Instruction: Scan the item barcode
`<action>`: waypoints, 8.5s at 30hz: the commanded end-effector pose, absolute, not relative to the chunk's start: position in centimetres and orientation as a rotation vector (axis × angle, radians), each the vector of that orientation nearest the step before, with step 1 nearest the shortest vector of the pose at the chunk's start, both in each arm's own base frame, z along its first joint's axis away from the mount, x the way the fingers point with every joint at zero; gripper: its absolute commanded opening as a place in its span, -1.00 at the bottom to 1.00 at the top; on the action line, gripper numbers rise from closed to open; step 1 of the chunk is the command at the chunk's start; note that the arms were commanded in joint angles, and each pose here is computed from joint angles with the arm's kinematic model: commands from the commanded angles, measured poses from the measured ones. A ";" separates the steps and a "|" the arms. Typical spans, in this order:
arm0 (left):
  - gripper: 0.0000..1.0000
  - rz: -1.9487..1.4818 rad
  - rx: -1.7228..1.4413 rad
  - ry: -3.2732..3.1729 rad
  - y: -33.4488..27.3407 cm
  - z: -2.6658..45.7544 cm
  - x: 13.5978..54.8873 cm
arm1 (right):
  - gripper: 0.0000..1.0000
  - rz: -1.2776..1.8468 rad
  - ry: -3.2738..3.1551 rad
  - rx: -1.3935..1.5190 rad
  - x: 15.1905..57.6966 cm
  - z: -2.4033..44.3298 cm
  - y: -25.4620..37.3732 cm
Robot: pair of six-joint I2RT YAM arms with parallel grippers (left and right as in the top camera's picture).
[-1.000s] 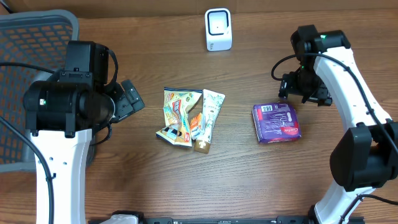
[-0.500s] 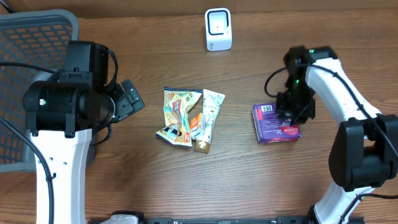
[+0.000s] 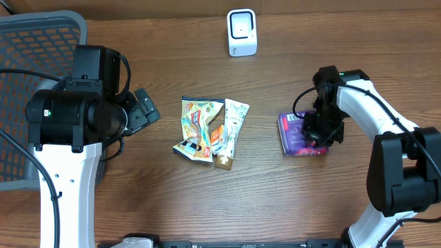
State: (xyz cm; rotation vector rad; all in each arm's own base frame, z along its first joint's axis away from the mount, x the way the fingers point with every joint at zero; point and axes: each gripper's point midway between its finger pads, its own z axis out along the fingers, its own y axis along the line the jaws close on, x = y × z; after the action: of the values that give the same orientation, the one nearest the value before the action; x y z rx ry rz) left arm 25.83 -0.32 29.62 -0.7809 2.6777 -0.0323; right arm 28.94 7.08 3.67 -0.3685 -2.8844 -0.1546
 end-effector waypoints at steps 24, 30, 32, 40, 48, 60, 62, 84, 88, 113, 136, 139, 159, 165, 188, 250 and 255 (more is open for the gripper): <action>0.99 -0.017 -0.818 2.667 0.0 29.5 25.9 | 0.24 -0.483 -3.307 -0.409 42.9 14.2 6.6; 0.99 -0.017 -0.818 2.667 0.0 29.5 25.9 | 0.33 -0.465 -3.286 -0.483 43.0 11.5 4.3; 0.99 -0.017 -0.818 2.667 0.0 29.5 25.9 | 0.33 -0.510 -3.266 -0.474 42.8 9.9 4.8; 0.99 -0.017 -0.818 2.668 0.0 29.5 25.9 | 0.62 -0.843 -3.181 -0.165 41.3 4.5 10.0; 0.99 -0.017 -0.818 2.667 0.0 29.5 25.9 | 0.08 -0.768 -3.145 -0.190 40.0 1.4 9.3; 0.99 -0.017 -0.818 2.667 0.0 29.5 25.9 | -0.93 -0.330 -3.186 -0.365 40.1 7.9 2.5; 0.99 -0.017 -0.818 2.667 0.0 29.5 25.9 | -0.93 -0.107 -3.183 -0.459 39.3 9.8 0.4; 0.99 -0.017 -0.818 2.668 0.0 29.5 25.9 | -0.88 0.973 -2.651 -0.930 26.0 10.6 -5.0; 0.99 -0.017 -0.818 2.667 0.0 29.5 25.9 | -0.79 0.948 -2.653 -0.944 25.9 9.8 -4.6; 0.99 -0.017 -0.818 2.667 0.0 29.5 25.9 | 0.65 0.555 -3.014 -0.545 29.5 7.5 8.9; 0.99 -0.017 -0.818 2.668 0.0 29.5 25.9 | 0.80 0.125 -2.964 -0.349 31.7 11.5 6.9; 0.99 -0.017 -0.818 2.667 0.0 29.5 25.9 | 0.88 0.189 -2.949 -0.333 31.1 9.8 6.1; 0.99 -0.017 -0.818 2.667 0.0 29.5 25.9 | 0.71 -0.749 -2.972 -0.164 33.7 6.3 3.8; 0.99 -0.017 -0.818 2.667 0.0 29.5 25.9 | 0.57 -0.758 -2.955 -0.168 32.5 3.8 4.2; 1.00 -0.017 -0.818 2.667 0.0 29.5 25.9 | -0.93 -1.325 -2.778 -0.529 37.8 7.5 11.4; 0.99 -0.017 -0.818 2.667 0.0 29.5 25.9 | -0.92 -1.655 -3.287 -1.333 60.0 19.0 22.9; 0.99 -0.017 -0.818 2.668 0.0 29.5 25.9 | -0.93 -1.530 -3.443 -1.405 60.6 23.0 14.8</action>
State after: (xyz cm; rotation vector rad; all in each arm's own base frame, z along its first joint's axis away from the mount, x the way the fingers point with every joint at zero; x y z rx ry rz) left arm 25.84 -0.32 29.62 -0.7808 2.6773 -0.0324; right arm 59.53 22.04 15.68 -1.2964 -3.3131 -1.5010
